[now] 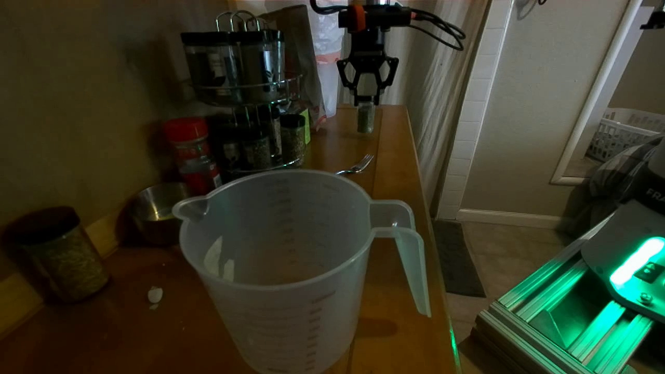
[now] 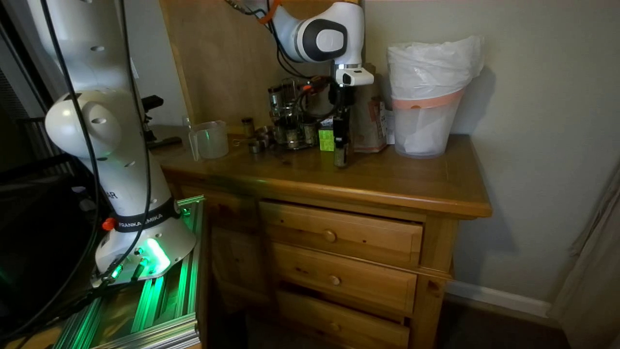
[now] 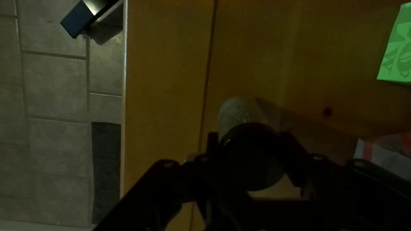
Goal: Remove one container from the seasoning rack and put it on the table
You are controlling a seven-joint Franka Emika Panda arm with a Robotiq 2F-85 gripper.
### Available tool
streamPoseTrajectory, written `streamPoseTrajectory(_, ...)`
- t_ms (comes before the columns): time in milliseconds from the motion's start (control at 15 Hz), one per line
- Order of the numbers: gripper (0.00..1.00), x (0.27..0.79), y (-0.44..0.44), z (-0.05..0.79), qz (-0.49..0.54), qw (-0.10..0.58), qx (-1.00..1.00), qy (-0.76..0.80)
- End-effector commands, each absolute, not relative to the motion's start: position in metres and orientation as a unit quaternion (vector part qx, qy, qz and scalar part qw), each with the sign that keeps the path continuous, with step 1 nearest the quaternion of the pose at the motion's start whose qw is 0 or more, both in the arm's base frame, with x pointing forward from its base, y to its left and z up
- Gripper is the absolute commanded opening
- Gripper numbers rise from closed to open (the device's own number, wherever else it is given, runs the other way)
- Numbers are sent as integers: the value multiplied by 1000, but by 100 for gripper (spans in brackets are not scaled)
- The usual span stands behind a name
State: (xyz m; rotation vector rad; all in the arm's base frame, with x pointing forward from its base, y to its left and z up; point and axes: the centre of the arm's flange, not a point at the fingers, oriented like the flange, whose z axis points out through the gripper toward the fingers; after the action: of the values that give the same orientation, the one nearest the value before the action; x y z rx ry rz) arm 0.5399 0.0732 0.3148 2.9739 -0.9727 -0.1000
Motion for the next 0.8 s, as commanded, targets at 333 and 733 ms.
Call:
streamPoseTrajectory(333, 25, 548, 79, 313, -27, 22, 943, -330)
streamPoseTrajectory(733, 92, 542, 87, 336, -20, 15, 943, -331)
